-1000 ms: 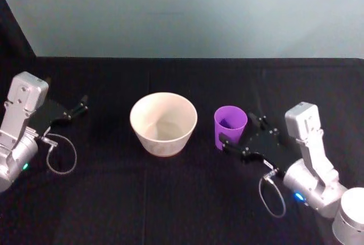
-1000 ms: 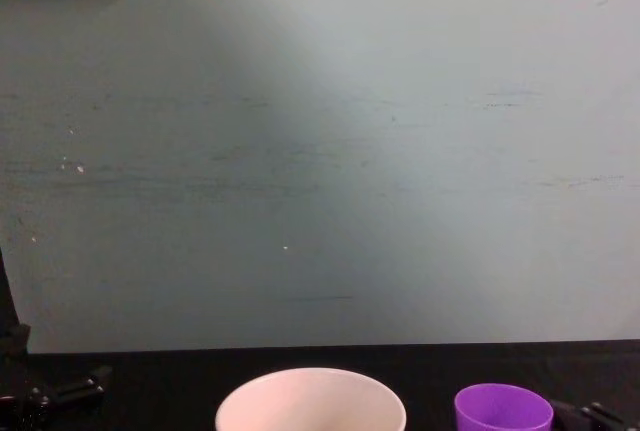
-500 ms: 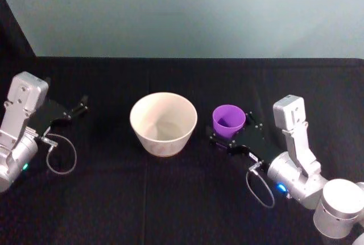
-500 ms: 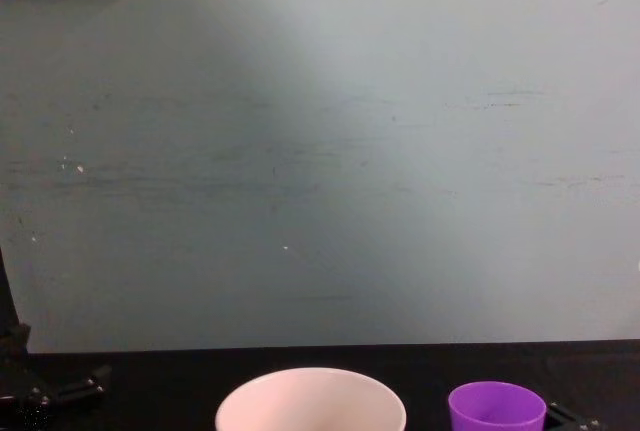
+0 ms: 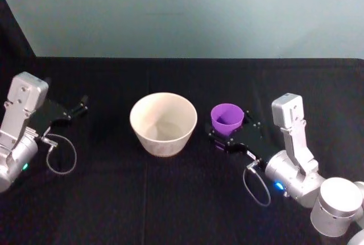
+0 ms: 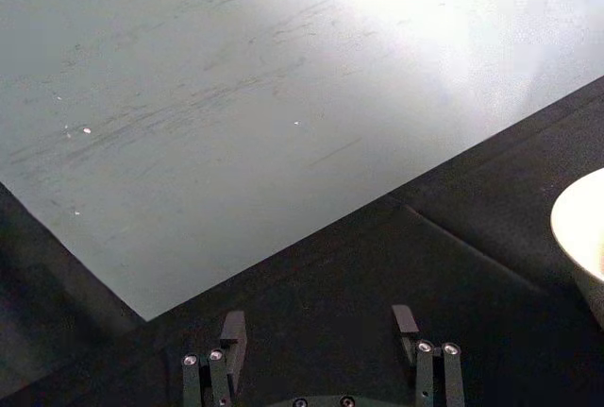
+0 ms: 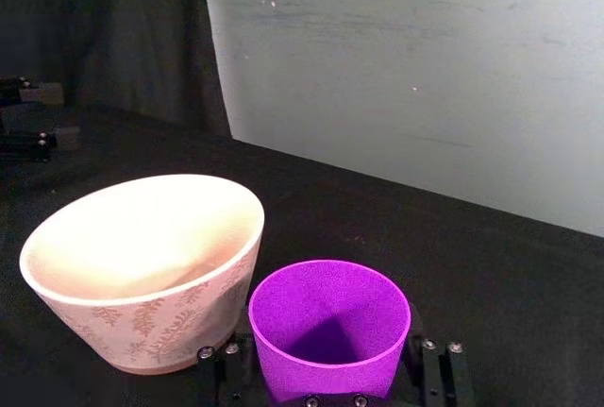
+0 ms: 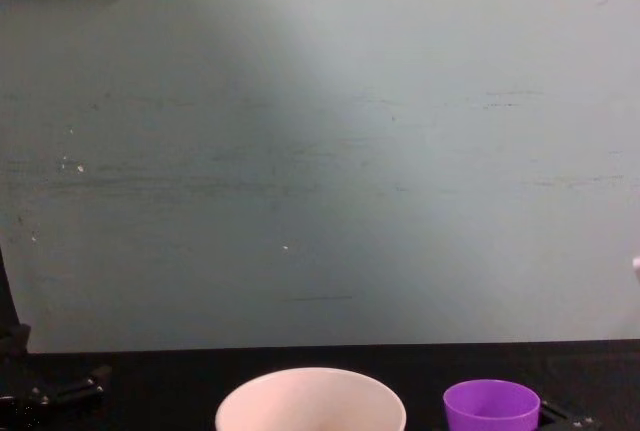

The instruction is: Pick up the cup and pour the mung beans from the cup into the bowl.

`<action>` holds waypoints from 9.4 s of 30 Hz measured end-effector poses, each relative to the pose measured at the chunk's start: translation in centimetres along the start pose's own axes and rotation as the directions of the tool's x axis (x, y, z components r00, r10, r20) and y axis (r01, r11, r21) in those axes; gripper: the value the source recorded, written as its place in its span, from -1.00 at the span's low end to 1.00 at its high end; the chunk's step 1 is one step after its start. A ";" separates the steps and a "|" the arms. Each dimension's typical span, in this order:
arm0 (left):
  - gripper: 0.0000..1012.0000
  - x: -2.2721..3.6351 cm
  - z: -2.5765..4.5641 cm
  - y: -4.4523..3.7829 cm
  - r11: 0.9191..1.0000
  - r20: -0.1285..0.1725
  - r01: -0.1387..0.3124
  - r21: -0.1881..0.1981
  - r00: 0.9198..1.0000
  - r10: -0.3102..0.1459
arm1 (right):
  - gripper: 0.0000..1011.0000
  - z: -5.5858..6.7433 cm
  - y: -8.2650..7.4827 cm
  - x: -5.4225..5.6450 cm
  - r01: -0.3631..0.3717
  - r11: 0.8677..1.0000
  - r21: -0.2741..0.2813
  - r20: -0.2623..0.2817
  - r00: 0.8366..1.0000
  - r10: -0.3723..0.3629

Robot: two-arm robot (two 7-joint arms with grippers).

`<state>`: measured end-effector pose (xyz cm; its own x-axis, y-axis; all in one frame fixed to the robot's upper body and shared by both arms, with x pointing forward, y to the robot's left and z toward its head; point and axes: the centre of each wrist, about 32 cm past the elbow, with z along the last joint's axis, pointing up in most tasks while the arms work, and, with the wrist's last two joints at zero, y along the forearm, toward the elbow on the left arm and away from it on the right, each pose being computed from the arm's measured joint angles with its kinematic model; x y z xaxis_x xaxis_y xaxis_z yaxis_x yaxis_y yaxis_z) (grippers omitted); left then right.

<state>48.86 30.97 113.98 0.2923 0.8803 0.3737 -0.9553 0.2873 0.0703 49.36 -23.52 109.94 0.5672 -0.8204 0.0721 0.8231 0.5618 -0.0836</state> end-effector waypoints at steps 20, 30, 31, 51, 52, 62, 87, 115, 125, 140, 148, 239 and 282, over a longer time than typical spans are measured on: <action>0.98 0.00 0.00 0.00 1.000 0.000 0.000 0.000 1.000 0.000 | 0.45 2.1 -1.3 -0.5 0.024 1.000 0.017 -0.004 1.000 -0.024; 0.98 0.00 0.00 0.00 1.000 0.000 0.000 0.000 1.000 0.000 | 0.45 4.8 -2.0 -0.9 0.069 0.984 0.165 0.033 0.997 -0.076; 0.98 0.00 0.00 0.00 1.000 0.000 0.000 0.000 1.000 0.000 | 0.45 5.1 -2.1 -1.0 0.072 0.981 0.179 0.040 0.996 -0.081; 0.98 0.00 0.00 0.00 1.000 0.000 0.000 0.000 1.000 0.000 | 0.45 5.1 -2.1 -1.0 0.080 0.979 0.188 0.050 0.995 -0.091; 0.98 0.00 0.00 0.00 1.000 0.000 0.000 0.000 1.000 0.000 | 0.45 5.1 -2.1 -1.0 0.080 0.979 0.188 0.050 0.995 -0.091; 0.98 0.00 0.00 0.00 1.000 0.000 0.000 0.000 1.000 0.000 | 0.45 5.1 -2.1 -1.0 0.079 0.979 0.187 0.049 0.995 -0.089; 0.98 0.00 0.00 0.00 1.000 0.000 0.000 0.000 1.000 0.000 | 0.45 5.1 -2.1 -1.0 0.078 0.979 0.187 0.049 0.995 -0.088; 0.98 0.00 0.00 0.00 1.000 0.000 0.000 0.000 1.000 0.000 | 0.45 5.1 -2.1 -1.0 0.078 0.979 0.187 0.049 0.995 -0.088; 0.98 0.00 0.00 0.00 1.000 0.000 0.000 0.000 1.000 0.000 | 0.45 5.1 -2.1 -1.0 0.078 0.979 0.187 0.049 0.995 -0.088; 0.98 0.00 0.00 0.00 1.000 0.000 0.000 0.000 1.000 0.000 | 0.45 5.1 -2.1 -1.0 0.078 0.979 0.187 0.049 0.995 -0.088; 0.98 0.00 0.00 0.00 1.000 0.000 0.000 0.000 1.000 0.000 | 0.45 5.1 -2.1 -1.0 0.078 0.979 0.187 0.049 0.995 -0.088; 0.98 0.00 0.00 0.00 1.000 0.000 0.000 0.000 1.000 0.000 | 0.45 13.8 4.5 -7.9 0.103 0.978 -0.181 0.953 0.262 0.149; 0.98 0.00 0.00 0.00 1.000 0.000 0.000 0.000 1.000 0.000 | 0.45 14.1 6.3 -9.9 0.136 0.965 -0.223 0.974 -0.016 0.227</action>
<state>48.86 30.97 113.98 0.2923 0.8803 0.3738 -0.9553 0.2873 0.0703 49.35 -10.39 122.66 0.2054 0.2443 0.9477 0.8653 0.4071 -0.2925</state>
